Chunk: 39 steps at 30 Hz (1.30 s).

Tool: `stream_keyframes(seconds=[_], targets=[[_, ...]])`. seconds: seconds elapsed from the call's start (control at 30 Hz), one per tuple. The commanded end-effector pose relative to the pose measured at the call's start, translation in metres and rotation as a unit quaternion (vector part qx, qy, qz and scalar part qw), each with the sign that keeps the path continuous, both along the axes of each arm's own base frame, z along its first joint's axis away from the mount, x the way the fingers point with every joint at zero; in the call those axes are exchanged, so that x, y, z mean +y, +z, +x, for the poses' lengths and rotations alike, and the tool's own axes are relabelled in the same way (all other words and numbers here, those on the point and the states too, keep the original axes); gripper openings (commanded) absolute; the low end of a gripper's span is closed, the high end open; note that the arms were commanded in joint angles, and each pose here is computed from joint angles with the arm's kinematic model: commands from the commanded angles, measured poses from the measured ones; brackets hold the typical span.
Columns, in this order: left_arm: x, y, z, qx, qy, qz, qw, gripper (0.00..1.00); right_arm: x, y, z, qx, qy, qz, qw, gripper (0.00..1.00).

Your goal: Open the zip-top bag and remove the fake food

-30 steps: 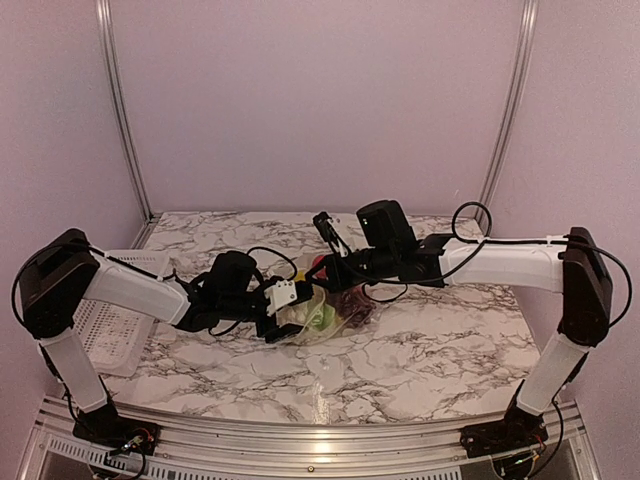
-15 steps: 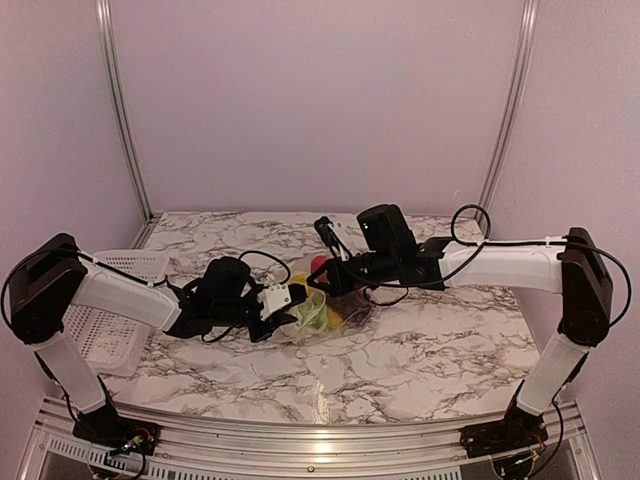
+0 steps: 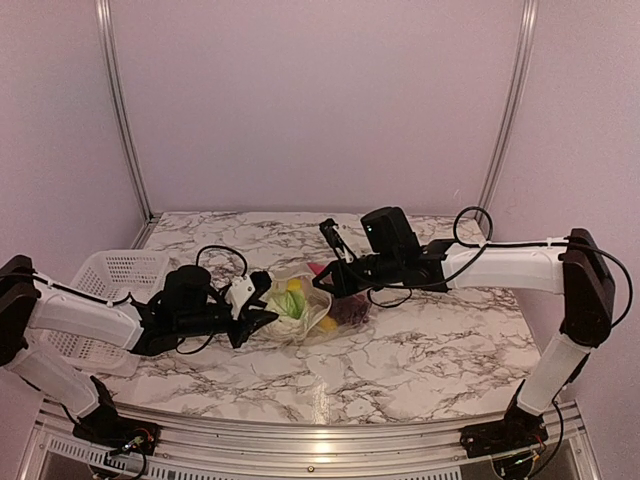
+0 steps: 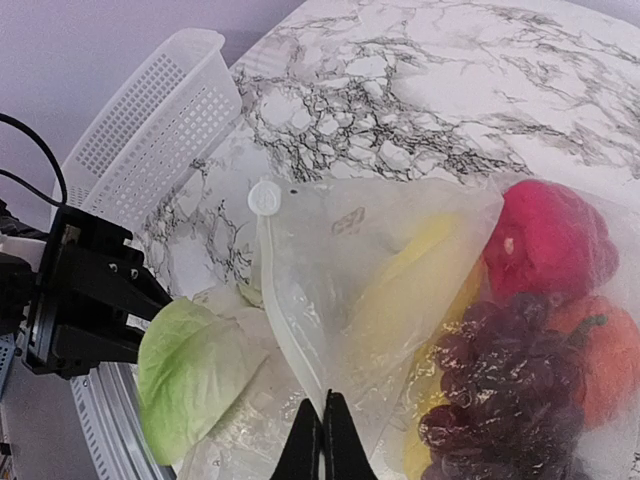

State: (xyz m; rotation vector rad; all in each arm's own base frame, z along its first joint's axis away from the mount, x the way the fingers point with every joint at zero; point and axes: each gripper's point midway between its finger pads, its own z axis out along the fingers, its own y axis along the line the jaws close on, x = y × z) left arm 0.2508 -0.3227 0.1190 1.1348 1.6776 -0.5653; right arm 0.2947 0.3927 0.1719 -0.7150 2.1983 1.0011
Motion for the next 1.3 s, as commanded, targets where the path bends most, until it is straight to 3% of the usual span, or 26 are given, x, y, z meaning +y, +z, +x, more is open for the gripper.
stream_keyframes(seconds=[0.0,0.3,0.43,0.53,0.67,0.87,1.1,1.2,1.27], targets=[[-0.003,0.059,-0.008,-0.004,-0.007,-0.118,0.993,0.00,-0.005,0.014,0.007,-0.026,-0.011,0.010,1.000,0.00],[0.032,0.121,-0.005,0.021,0.041,-0.231,0.972,0.00,-0.005,0.009,0.008,-0.024,-0.012,0.011,1.000,0.00],[0.064,0.142,0.010,0.050,0.111,-0.290,0.949,0.00,-0.004,0.009,0.009,-0.025,-0.009,0.011,1.000,0.00],[0.106,0.148,0.031,0.066,0.226,-0.314,0.920,0.00,-0.004,0.010,0.008,-0.026,-0.008,0.012,1.000,0.00],[0.184,0.153,0.053,0.063,0.400,-0.329,0.853,0.00,-0.004,0.010,0.008,-0.027,-0.006,0.012,1.000,0.00],[0.297,0.130,0.059,0.094,0.582,-0.329,0.737,0.00,-0.002,0.008,0.007,-0.023,0.001,0.014,1.000,0.00],[0.368,0.086,0.058,0.159,0.663,-0.362,0.636,0.00,-0.001,0.010,0.006,-0.026,0.005,0.015,1.000,0.00],[0.396,0.064,0.050,0.175,0.715,-0.346,0.581,0.00,-0.002,0.011,0.007,-0.029,0.004,0.013,0.999,0.00],[0.408,0.059,0.045,0.173,0.741,-0.332,0.557,0.00,-0.003,0.010,0.007,-0.030,0.003,0.010,1.000,0.00]])
